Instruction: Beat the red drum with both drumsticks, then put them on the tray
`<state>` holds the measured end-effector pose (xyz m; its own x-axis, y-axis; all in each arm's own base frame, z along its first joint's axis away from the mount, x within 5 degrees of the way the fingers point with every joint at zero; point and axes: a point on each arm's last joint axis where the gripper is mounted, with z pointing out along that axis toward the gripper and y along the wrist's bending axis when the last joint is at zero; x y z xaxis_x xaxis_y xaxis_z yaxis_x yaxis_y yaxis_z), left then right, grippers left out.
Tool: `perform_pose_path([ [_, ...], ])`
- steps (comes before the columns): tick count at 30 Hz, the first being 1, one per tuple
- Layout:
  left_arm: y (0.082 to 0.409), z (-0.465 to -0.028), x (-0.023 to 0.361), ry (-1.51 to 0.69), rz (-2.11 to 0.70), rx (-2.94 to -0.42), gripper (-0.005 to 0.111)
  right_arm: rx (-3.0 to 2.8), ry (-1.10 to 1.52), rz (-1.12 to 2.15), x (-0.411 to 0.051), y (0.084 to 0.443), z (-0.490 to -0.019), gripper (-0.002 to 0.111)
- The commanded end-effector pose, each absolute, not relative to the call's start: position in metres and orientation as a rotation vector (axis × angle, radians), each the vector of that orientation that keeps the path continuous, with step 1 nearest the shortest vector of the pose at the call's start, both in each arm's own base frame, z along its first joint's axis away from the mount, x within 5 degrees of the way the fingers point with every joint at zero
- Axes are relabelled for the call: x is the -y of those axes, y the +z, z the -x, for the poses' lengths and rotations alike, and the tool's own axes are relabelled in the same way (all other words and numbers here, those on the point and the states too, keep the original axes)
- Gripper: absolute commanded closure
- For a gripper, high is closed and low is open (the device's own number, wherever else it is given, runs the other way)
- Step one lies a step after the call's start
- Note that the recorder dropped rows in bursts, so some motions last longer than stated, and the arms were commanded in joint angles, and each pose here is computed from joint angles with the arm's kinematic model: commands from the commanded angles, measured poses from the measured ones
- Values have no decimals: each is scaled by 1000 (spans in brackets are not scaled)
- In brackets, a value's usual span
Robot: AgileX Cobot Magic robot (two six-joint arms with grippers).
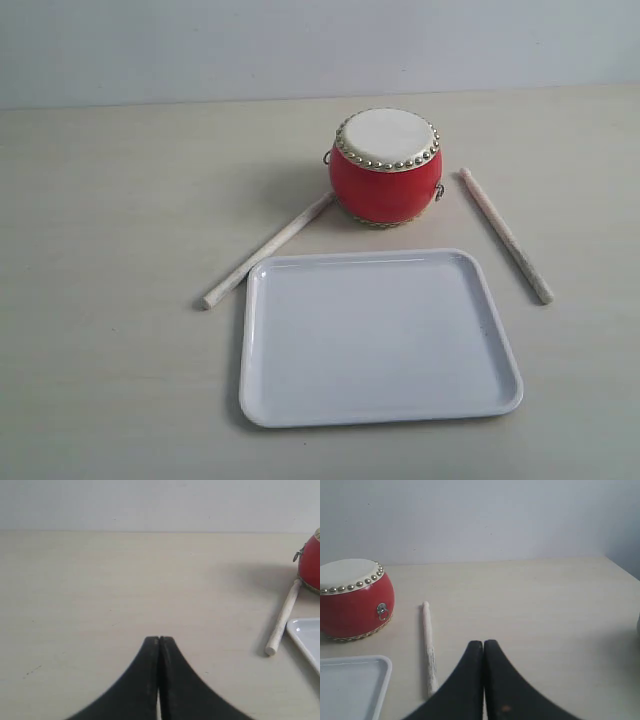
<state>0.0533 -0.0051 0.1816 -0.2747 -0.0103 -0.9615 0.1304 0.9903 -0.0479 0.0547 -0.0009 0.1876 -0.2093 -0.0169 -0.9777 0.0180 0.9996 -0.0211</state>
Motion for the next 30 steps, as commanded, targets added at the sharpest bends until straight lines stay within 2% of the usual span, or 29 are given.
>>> perform_pose_path([
  [1, 181, -53, 5, -136, -88, -1837, 107, -1770, -34, -5, 1, 187, -55, 108],
  [23, 181, -53, 5, -136, -88, -1837, 107, -1767, -36, -4, 1, 188, -55, 108],
  [28, 181, -53, 5, -136, -88, -1837, 107, -1625, -47, -2, 2, 200, -56, 108],
  [30, 181, -53, 5, -136, -88, -1837, 107, -1573, 65, -101, 1, 205, -56, 108],
])
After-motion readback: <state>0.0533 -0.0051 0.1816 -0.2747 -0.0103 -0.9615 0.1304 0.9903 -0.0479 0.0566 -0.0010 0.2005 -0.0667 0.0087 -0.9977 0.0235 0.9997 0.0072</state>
